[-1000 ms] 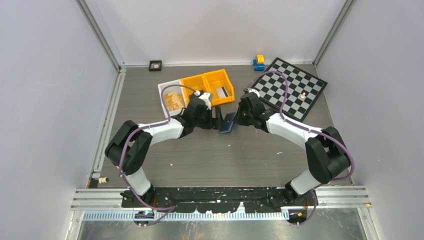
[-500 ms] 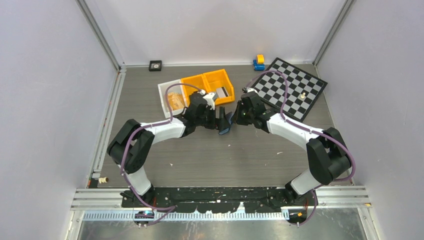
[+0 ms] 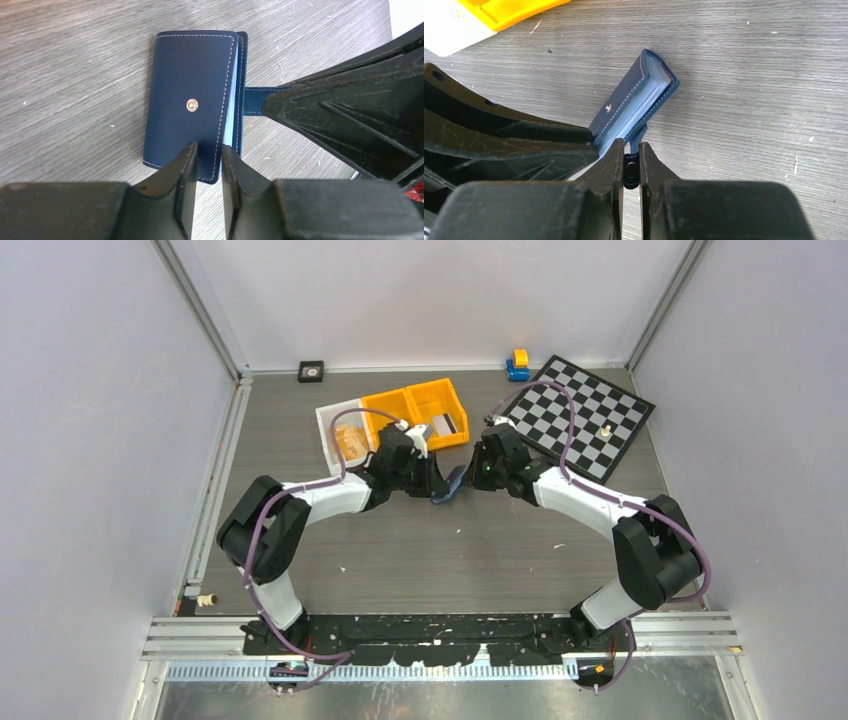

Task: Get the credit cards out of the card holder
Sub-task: Open the card holder at the center of the board.

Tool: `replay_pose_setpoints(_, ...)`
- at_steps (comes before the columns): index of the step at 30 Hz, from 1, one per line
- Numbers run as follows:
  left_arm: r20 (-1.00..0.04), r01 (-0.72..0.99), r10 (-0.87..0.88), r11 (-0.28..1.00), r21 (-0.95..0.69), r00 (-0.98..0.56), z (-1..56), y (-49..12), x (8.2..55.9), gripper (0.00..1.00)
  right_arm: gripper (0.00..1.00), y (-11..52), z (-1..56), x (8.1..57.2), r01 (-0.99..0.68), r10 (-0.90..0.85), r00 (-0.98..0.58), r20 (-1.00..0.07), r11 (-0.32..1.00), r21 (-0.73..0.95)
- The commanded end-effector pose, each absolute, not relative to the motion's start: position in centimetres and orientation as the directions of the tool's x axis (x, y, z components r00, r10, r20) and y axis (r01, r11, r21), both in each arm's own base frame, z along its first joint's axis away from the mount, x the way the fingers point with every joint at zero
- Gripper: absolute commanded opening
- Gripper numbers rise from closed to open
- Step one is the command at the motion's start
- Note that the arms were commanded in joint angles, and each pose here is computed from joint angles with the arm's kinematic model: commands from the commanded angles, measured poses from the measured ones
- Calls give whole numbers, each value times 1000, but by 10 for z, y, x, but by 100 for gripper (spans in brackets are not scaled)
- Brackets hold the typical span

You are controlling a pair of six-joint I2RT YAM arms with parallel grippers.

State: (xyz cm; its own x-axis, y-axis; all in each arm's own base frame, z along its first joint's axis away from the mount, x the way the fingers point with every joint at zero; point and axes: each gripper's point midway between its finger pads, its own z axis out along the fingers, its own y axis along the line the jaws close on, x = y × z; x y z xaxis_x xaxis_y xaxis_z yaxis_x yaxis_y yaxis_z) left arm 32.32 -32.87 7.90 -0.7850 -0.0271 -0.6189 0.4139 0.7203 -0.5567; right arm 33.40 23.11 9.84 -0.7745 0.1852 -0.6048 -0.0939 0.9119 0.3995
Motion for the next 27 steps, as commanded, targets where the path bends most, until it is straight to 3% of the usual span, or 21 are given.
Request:
replay_pose_setpoints(1,-585,323,-90,762,-562,-806,79,-312,340,21,1,226,117,344,-85,209,-723,-659,919,386)
replay_pose_setpoints(6,-534,257,-176,727,-637,-827,80,-296,347,9,0,217,119,346,-55,220,-706,-673,930,362)
replay_pose_setpoints(15,-537,212,-226,744,-634,-813,84,-277,351,11,1,209,116,348,-21,222,-706,-672,943,333)
replay_pose_setpoints(19,-511,226,-220,705,-672,-831,83,-286,347,41,0,212,112,348,-28,217,-721,-658,940,341)
replay_pose_setpoints(22,-480,234,-208,669,-705,-852,80,-296,345,54,1,214,112,348,-35,214,-724,-656,938,345)
replay_pose_setpoints(27,-471,250,-201,637,-729,-859,81,-302,343,63,1,219,113,347,-58,211,-728,-652,929,365)
